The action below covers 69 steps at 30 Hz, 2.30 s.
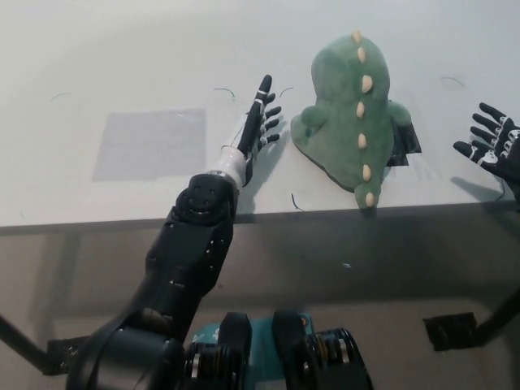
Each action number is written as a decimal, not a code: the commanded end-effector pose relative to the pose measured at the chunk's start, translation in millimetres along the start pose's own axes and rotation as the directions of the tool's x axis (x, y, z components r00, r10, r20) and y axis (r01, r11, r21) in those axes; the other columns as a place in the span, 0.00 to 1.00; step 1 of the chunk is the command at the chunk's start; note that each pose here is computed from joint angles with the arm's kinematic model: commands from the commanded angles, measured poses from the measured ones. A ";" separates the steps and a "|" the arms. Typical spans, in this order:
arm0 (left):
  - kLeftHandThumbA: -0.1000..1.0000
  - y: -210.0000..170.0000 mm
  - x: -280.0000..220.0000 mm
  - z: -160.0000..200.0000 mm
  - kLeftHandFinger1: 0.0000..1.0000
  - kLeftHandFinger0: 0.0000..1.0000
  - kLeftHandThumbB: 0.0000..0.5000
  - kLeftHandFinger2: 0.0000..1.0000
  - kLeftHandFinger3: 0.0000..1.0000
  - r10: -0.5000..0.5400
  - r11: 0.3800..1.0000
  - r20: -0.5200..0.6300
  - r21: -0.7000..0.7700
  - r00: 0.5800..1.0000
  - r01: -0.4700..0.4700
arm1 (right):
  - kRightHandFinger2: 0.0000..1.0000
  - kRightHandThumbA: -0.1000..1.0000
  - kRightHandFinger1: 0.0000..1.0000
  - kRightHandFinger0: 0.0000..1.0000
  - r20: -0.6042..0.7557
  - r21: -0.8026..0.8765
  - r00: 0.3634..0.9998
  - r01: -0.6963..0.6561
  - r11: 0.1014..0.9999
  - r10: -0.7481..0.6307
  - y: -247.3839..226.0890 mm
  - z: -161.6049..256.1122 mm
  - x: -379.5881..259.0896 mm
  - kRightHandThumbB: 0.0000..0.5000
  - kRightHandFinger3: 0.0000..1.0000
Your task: Use both hands to pick up a dinasour on the right side and move it to the left side
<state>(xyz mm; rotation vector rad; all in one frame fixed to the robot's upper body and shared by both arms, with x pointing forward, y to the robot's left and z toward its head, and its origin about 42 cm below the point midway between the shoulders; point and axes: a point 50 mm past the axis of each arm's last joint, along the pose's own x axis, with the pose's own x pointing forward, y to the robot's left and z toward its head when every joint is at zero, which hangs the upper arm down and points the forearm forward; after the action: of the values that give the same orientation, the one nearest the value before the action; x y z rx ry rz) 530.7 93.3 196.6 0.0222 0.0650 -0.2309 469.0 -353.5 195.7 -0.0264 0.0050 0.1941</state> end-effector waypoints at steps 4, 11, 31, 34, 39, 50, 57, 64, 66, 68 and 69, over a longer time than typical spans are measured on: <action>1.00 -10.6 8.4 30.9 1.00 1.00 0.93 1.00 1.00 -0.004 1.000 0.092 0.001 0.996 0.004 | 1.00 1.00 1.00 1.00 0.071 -0.035 0.997 -0.008 0.999 0.010 -0.4 30.2 7.8 0.55 1.00; 1.00 -22.7 11.7 37.1 1.00 1.00 0.83 1.00 1.00 -0.009 1.000 0.107 -0.009 0.994 0.010 | 1.00 1.00 1.00 1.00 0.084 -0.035 0.996 -0.016 0.999 0.019 1.5 38.6 8.0 0.51 1.00; 1.00 -67.1 20.0 57.9 1.00 1.00 1.00 1.00 1.00 -0.036 0.997 0.050 -0.059 0.998 0.039 | 1.00 1.00 1.00 1.00 0.109 -0.062 0.992 -0.058 0.996 0.065 78.3 60.4 47.4 0.54 1.00; 1.00 -73.1 20.0 60.9 1.00 1.00 1.00 1.00 1.00 -0.043 0.996 0.062 -0.077 0.997 0.048 | 1.00 1.00 1.00 1.00 0.111 -0.066 0.992 -0.060 0.996 0.067 85.2 63.5 48.7 0.52 1.00; 1.00 -76.9 21.0 67.0 1.00 1.00 1.00 1.00 1.00 -0.045 0.995 0.074 -0.090 0.996 0.052 | 1.00 1.00 1.00 1.00 0.127 -0.043 0.990 -0.057 0.997 0.062 86.8 68.8 51.7 0.53 1.00; 1.00 -90.6 26.7 98.3 1.00 1.00 0.93 1.00 1.00 -0.090 0.989 0.089 -0.109 0.992 0.100 | 1.00 1.00 1.00 1.00 0.178 -0.068 0.982 -0.053 0.996 0.064 94.9 101.3 65.3 0.48 1.00; 1.00 -94.9 27.9 105.2 1.00 1.00 0.91 1.00 1.00 -0.108 0.989 0.068 -0.093 0.992 0.114 | 1.00 1.00 1.00 1.00 0.185 -0.072 0.981 -0.047 0.996 0.060 100.6 107.2 69.8 0.43 1.00; 1.00 -87.0 28.7 95.0 1.00 1.00 0.91 1.00 1.00 -0.099 0.993 0.059 -0.064 0.993 0.103 | 1.00 1.00 1.00 1.00 0.179 -0.083 0.982 -0.046 0.996 0.060 103.1 103.9 72.1 0.50 1.00; 1.00 -86.0 28.2 92.0 1.00 1.00 0.89 1.00 1.00 -0.091 0.994 0.047 -0.064 0.995 0.094 | 1.00 1.00 1.00 1.00 0.178 -0.076 0.982 -0.048 0.996 0.061 103.8 102.7 72.6 0.53 1.00; 1.00 -84.0 28.6 90.7 1.00 1.00 0.90 1.00 1.00 -0.091 0.994 0.040 -0.056 0.995 0.093 | 1.00 1.00 1.00 1.00 0.176 -0.061 0.983 -0.049 0.997 0.059 102.1 100.1 73.6 0.58 1.00; 1.00 -83.8 28.5 90.8 1.00 1.00 0.91 1.00 1.00 -0.093 0.994 0.040 -0.056 0.995 0.095 | 1.00 1.00 1.00 1.00 0.177 -0.058 0.982 -0.051 0.997 0.061 102.0 99.7 73.1 0.58 1.00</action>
<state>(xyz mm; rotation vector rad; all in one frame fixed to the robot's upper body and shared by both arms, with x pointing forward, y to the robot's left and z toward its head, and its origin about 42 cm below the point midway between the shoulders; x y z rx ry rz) 538.6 15.2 248.3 -0.0652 0.1074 -0.2774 510.7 -248.2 255.9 -0.0694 -0.0788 0.2317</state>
